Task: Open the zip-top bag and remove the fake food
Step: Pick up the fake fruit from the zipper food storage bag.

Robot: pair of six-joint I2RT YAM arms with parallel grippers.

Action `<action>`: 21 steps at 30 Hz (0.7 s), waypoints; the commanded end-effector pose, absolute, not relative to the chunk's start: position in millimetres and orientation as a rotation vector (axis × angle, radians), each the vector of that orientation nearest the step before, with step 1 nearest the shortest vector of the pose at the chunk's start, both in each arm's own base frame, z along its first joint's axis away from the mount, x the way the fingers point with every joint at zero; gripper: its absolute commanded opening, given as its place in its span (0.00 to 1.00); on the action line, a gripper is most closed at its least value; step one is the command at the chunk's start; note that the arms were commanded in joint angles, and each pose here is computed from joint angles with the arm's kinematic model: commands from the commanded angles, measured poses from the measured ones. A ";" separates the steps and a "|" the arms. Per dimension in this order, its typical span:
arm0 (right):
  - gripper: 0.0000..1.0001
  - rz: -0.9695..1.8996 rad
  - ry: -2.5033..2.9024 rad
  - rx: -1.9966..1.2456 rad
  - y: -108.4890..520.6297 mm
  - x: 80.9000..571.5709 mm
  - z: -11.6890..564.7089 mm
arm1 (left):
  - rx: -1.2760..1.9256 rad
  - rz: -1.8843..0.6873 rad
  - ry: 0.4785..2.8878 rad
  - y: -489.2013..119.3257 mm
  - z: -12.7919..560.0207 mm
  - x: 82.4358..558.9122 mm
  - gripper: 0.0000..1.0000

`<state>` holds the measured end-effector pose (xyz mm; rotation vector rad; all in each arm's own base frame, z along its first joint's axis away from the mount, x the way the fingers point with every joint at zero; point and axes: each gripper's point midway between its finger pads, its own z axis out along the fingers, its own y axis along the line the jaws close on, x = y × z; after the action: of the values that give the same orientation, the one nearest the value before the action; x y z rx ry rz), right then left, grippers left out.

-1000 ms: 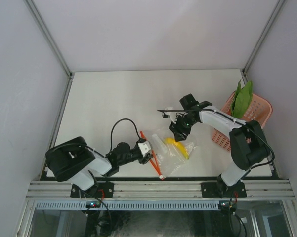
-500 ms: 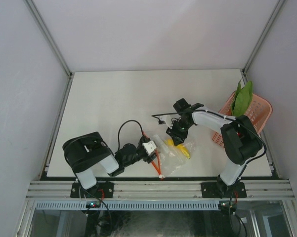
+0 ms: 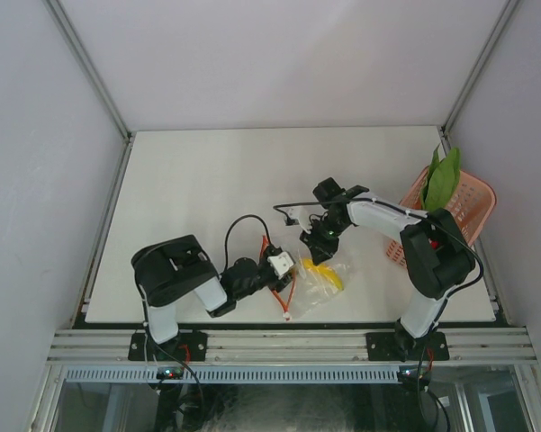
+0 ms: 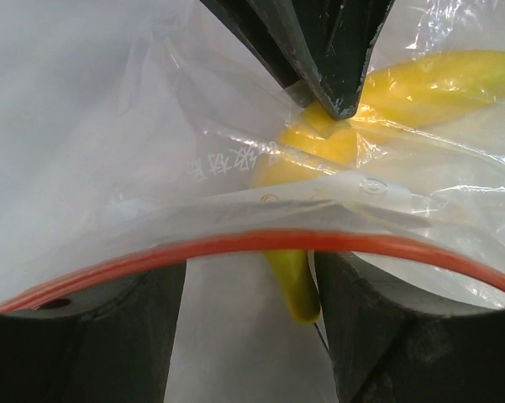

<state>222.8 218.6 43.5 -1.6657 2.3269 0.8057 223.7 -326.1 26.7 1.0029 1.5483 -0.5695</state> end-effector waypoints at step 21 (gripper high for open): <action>0.35 0.658 2.436 -1.516 196.3 255.3 36.0 | 0.870 -0.535 1.616 -300.6 49.5 223.6 0.00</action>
<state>237.5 204.1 40.6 -1.5587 2.4101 0.7794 220.8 -308.7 31.0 0.9519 1.6059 -0.5379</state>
